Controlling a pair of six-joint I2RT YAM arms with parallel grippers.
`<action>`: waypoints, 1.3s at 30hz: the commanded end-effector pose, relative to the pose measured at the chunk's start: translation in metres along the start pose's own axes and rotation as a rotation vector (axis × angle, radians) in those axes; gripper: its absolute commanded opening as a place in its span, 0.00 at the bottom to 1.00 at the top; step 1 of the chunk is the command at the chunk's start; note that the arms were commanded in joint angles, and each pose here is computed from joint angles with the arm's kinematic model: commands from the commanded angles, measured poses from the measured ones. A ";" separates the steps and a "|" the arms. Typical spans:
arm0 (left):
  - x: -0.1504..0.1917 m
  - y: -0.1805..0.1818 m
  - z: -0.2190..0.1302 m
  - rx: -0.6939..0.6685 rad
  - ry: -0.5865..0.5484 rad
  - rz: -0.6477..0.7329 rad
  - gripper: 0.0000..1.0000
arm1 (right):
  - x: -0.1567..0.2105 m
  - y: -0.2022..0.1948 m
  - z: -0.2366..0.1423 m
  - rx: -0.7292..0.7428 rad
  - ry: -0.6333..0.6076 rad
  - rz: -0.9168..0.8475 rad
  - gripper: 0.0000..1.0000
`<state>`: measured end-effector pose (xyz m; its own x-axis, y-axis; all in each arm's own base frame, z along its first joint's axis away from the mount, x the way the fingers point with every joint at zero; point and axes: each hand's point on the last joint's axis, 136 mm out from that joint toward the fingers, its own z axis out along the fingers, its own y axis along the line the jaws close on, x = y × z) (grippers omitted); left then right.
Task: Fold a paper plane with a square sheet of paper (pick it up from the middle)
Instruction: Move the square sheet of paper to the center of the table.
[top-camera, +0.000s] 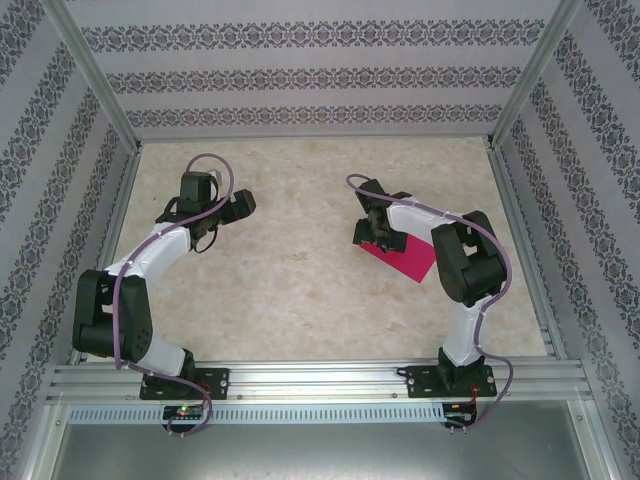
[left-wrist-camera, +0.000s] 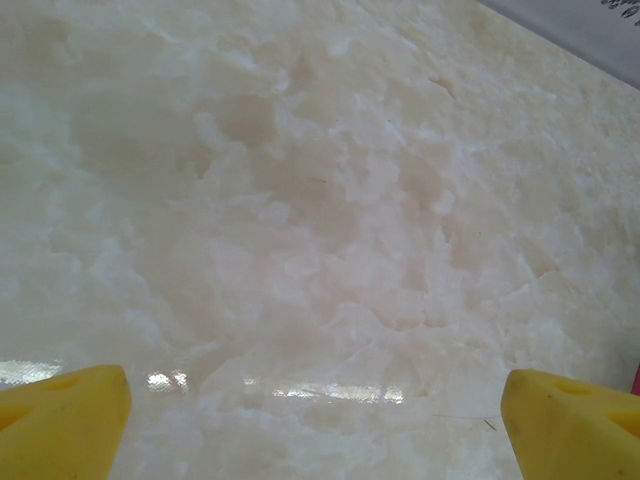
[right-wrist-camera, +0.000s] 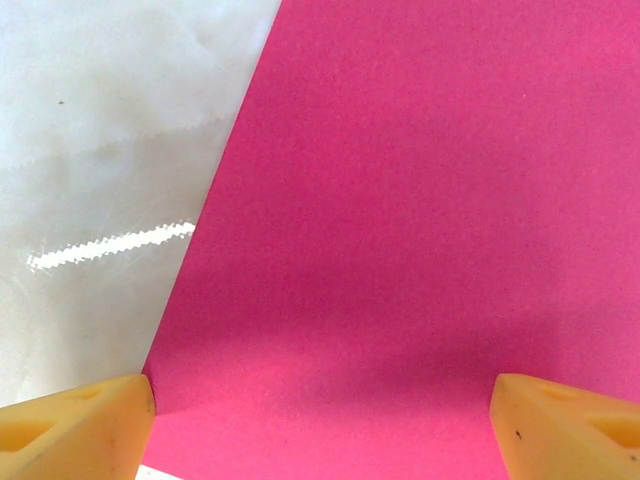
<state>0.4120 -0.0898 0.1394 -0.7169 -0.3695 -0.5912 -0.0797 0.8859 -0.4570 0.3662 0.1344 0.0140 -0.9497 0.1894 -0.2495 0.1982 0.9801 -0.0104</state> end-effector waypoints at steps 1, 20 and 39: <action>0.005 -0.005 0.003 0.004 0.022 0.030 0.96 | -0.008 0.000 -0.021 0.010 -0.053 0.015 0.88; 0.018 -0.022 -0.001 0.050 0.048 0.045 0.97 | -0.030 -0.027 -0.012 -0.086 -0.066 0.181 0.92; 0.043 -0.024 -0.008 0.050 0.102 0.064 0.98 | 0.105 0.080 0.009 -0.262 0.194 -0.450 0.85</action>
<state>0.3878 -0.1243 0.1282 -0.7861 -0.2968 -0.5422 -0.0123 0.8846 -0.4663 0.3597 0.2083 0.0132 -0.9519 -0.0928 -0.2921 -0.1204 0.9897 0.0779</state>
